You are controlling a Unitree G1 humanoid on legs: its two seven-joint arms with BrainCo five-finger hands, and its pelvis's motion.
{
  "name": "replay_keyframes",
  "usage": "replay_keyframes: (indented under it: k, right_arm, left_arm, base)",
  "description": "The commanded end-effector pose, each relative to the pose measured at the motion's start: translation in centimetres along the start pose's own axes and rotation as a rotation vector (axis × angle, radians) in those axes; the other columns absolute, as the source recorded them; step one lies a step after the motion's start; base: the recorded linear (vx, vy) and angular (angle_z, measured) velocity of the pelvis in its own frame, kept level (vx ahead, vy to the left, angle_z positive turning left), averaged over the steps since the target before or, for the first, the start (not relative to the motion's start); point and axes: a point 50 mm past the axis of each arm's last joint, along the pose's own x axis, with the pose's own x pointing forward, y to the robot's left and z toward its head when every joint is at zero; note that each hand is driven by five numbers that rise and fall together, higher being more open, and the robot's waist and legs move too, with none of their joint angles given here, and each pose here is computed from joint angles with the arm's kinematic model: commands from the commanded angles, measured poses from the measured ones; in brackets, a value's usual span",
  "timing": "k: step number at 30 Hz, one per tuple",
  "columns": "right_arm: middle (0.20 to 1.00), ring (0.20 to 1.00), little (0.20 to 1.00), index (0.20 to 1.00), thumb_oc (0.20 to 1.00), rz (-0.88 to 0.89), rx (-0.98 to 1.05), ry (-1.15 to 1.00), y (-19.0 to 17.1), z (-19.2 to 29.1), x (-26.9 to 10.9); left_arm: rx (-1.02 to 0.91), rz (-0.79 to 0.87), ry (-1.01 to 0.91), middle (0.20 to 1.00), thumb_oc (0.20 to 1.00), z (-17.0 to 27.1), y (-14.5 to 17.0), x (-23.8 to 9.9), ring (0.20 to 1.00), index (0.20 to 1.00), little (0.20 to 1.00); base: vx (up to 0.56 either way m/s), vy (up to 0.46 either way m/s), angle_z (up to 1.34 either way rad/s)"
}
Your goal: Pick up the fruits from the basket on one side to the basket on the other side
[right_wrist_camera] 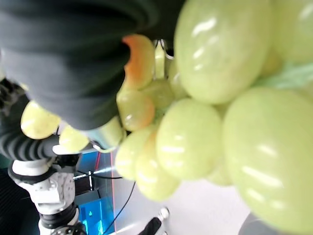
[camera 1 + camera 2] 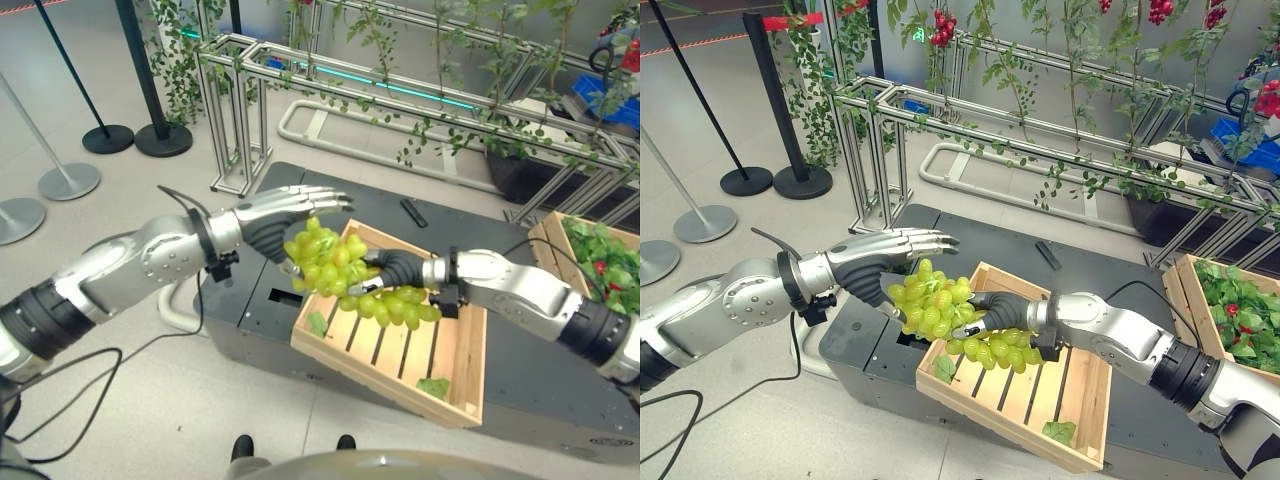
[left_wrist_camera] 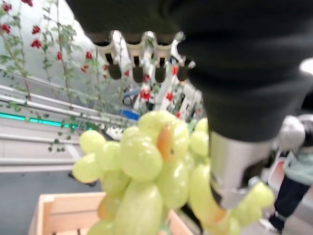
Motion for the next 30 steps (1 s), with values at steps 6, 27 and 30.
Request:
replay_keyframes:
  k: [6, 27, 30]
  right_arm:
    - [0.2, 0.2, 0.2, 0.2, 0.2, 0.022, -0.113, -0.164, 0.3, 5.2, -0.1]
    - [0.2, 0.2, 0.2, 0.2, 0.2, 0.055, -0.277, -0.231, 1.7, 8.5, -0.1]
    - [0.2, 0.2, 0.2, 0.2, 0.2, 0.075, -0.264, -0.239, 2.2, 8.4, -0.1]
  left_arm:
    - [0.051, 0.024, -0.036, 1.0, 1.0, 0.6, 1.8, 0.0, 1.0, 1.0, 1.0]
    - [0.003, -0.044, -0.004, 1.0, 1.0, 0.1, -0.1, -0.2, 1.0, 1.0, 1.0]
    - [-0.01, -0.027, 0.001, 1.0, 1.0, 0.0, -0.1, -0.2, 1.0, 1.0, 1.0]
  base:
    - [0.0, 0.01, -0.06]
    - [0.0, 0.001, -0.02]
    - [0.0, 0.0, 0.0]
